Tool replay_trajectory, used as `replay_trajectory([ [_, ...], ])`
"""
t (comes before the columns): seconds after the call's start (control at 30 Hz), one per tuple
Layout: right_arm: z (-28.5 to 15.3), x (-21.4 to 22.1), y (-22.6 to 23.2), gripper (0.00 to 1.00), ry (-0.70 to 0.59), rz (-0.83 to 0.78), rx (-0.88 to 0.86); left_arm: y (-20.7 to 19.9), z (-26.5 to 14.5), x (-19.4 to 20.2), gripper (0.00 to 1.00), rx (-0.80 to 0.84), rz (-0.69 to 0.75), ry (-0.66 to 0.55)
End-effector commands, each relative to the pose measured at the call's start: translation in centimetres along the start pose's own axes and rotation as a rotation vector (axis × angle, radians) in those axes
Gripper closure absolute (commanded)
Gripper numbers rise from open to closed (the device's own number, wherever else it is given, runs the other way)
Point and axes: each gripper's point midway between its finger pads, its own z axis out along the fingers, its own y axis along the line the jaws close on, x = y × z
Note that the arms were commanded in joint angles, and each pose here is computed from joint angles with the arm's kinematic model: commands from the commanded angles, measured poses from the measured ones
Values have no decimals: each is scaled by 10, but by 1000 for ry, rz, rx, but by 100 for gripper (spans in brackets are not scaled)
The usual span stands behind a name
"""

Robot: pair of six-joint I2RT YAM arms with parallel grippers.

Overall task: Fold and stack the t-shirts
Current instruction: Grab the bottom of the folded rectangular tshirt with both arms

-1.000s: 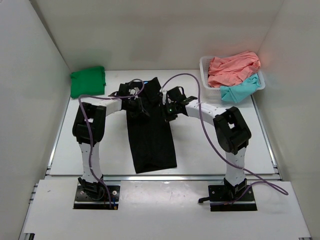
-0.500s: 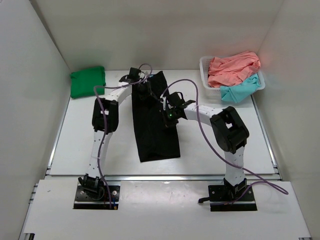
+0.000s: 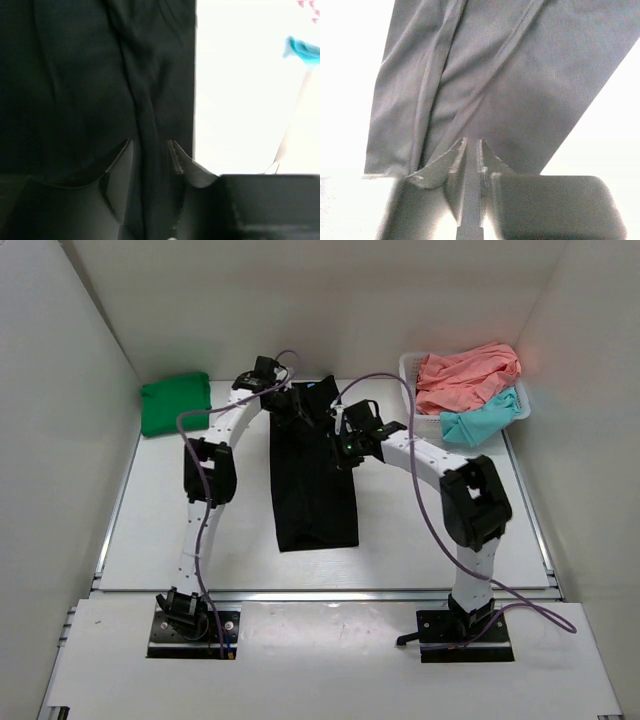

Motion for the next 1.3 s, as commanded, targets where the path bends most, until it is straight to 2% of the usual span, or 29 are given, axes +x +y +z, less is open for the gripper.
replay_trajectory([
  [0.0,-62,-22,6,85,-130,1,27,-73,-118,-26,66,57,159,-199],
  [0.03,-64,-9,3,83,-109,8,31,-76,-138,-17,81,61,160,-234],
  [0.07,-77,-10,2,83,-129,12,35,-48,-128,12,87,33,97,-178],
  [0.1,-85,0,-2,82,-124,24,43,-48,-144,30,87,75,80,-209],
  [0.13,-93,12,-4,79,-113,28,50,-71,-177,28,85,146,108,-306],
  [0.17,-96,20,-5,77,-95,37,52,-46,-166,63,76,131,53,-248],
  [0.2,-100,32,-9,76,-84,48,62,-40,-176,88,61,128,41,-263],
  [0.23,-101,50,-12,73,-45,66,62,-46,-195,95,59,134,64,-319],
  [0.3,-109,66,-9,71,-39,87,47,-20,-183,158,57,87,40,-246],
  [0.33,-108,80,-11,70,-20,113,44,-25,-188,171,56,95,63,-257],
  [0.4,-111,95,-4,68,-16,135,24,-2,-171,222,54,54,49,-176],
  [0.57,-98,140,6,62,55,182,-8,21,-155,284,49,-10,19,-138],
  [0.6,-96,143,12,60,56,175,-22,30,-152,294,32,-30,6,-123],
  [0.67,-92,155,12,58,72,192,-28,35,-150,304,23,-40,2,-111],
  [0.87,-80,178,21,57,123,228,-59,50,-142,317,22,-62,6,-101],
  [1.13,-66,179,21,57,126,237,-72,58,-122,311,26,-107,-7,-90],
  [1.27,-56,182,22,57,139,234,-66,54,-113,301,34,-96,-7,-96],
])
